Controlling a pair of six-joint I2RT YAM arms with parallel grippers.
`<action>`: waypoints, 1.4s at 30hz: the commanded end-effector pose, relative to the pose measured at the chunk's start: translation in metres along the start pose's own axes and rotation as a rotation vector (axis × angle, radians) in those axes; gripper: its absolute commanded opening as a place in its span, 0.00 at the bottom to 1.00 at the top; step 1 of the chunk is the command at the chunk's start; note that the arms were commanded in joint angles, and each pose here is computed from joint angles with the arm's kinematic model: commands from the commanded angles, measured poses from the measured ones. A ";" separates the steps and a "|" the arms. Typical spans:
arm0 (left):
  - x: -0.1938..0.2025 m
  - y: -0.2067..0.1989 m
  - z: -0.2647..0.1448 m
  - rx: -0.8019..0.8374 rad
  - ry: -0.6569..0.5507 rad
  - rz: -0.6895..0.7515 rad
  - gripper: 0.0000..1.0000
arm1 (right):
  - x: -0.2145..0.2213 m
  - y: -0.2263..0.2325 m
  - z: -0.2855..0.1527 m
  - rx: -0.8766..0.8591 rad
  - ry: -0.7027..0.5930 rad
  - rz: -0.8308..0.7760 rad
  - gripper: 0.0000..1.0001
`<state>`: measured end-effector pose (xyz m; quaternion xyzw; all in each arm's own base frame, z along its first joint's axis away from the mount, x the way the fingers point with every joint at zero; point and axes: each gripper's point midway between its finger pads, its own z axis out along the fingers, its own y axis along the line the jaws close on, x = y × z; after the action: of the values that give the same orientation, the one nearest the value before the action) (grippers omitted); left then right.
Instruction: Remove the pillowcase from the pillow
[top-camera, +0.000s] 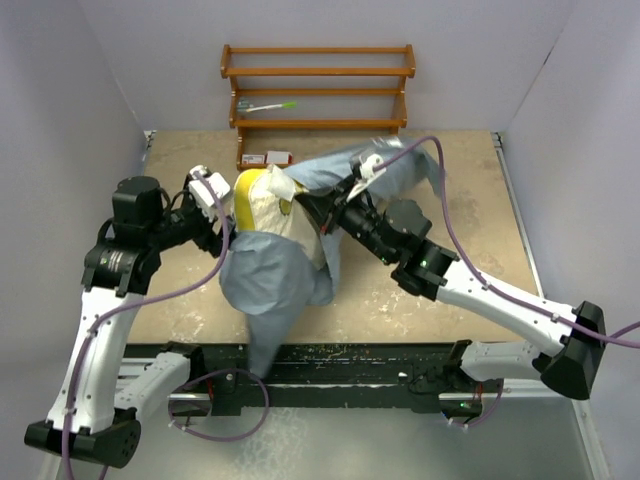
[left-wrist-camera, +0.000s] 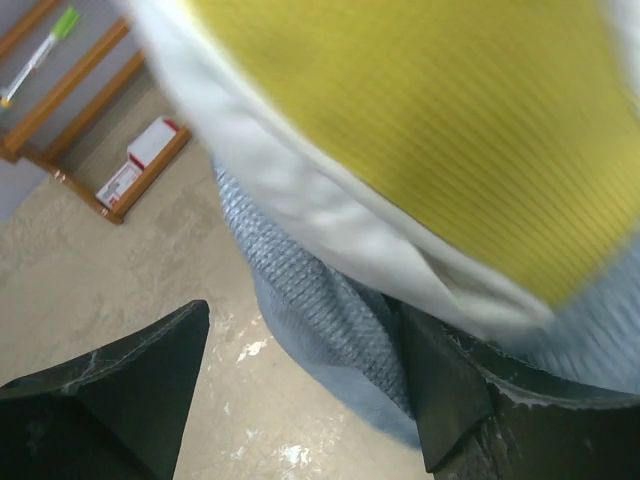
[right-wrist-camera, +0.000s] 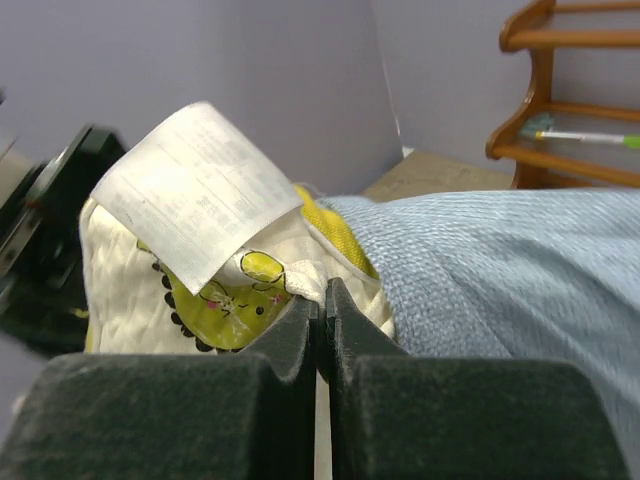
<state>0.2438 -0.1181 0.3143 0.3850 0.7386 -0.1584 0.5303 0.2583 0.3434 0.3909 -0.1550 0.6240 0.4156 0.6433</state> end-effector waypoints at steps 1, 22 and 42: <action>-0.007 -0.048 -0.038 0.149 -0.027 0.067 0.82 | -0.157 0.019 -0.003 -0.008 -0.397 0.050 0.00; -0.101 -0.066 -0.083 0.189 -0.220 -0.138 0.99 | -0.172 0.016 0.055 0.459 -0.385 -0.035 0.00; -0.109 -0.036 -0.107 -0.056 -0.243 -0.055 0.99 | -0.152 -0.054 0.059 0.835 -0.222 -0.300 0.00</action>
<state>0.1690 -0.1099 0.4229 0.3034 0.7166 -0.1898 0.5987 0.3583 0.3655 0.4751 -0.0130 0.6544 0.0401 0.7549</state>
